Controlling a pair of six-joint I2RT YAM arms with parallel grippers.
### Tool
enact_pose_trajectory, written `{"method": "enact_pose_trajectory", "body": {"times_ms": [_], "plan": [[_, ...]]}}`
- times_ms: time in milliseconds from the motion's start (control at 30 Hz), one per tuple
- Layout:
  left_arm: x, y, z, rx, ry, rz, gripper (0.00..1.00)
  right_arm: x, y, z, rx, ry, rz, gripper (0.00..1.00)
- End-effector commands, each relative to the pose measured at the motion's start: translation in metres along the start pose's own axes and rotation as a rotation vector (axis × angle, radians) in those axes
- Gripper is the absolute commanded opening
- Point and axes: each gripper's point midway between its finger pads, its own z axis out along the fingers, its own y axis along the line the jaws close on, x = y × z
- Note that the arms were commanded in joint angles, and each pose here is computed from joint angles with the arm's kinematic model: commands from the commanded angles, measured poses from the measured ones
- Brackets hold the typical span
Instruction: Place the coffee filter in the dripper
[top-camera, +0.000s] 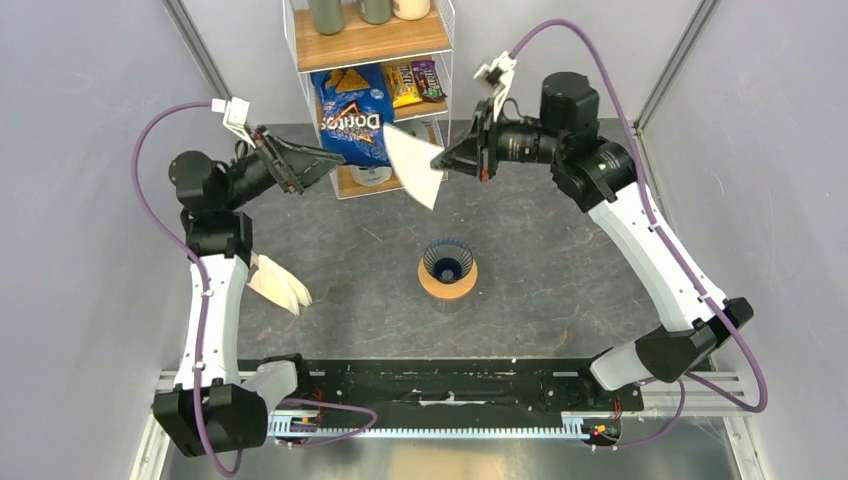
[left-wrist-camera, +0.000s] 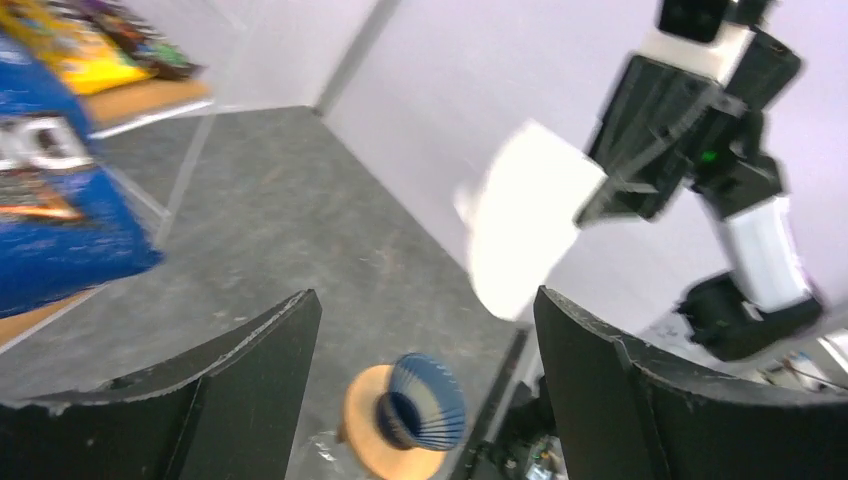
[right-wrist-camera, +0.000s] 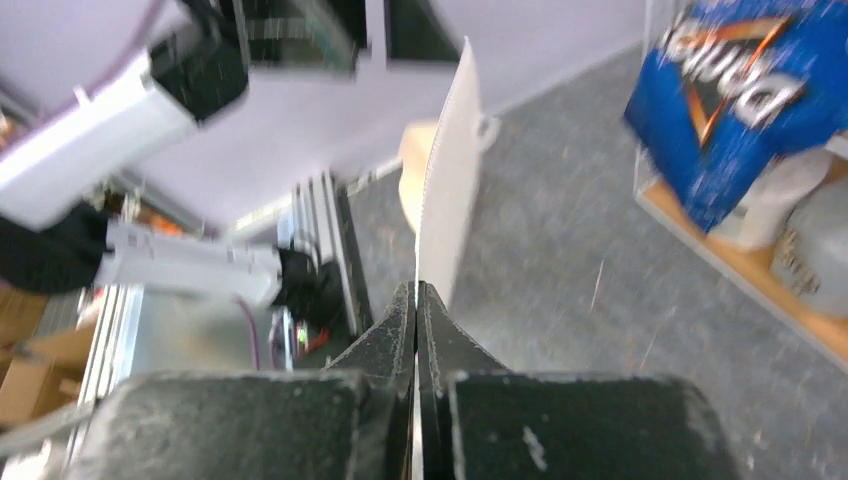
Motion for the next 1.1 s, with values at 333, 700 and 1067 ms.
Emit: {"method": "enact_pose_trajectory", "body": {"times_ms": [333,700,1067], "plan": [[0.019,-0.11,0.028,0.348,0.002,0.025,0.9,-0.128,0.05,-0.023,-0.088,-0.462,-0.111,0.0],[-0.002,-0.132,0.05,0.421,-0.055,0.017,0.84,-0.106,0.064,-0.011,-0.138,-0.399,-0.15,0.0],[0.035,-0.133,0.04,0.462,0.088,0.188,0.02,-0.048,0.044,-0.02,-0.039,-0.196,-0.239,0.66]]}}
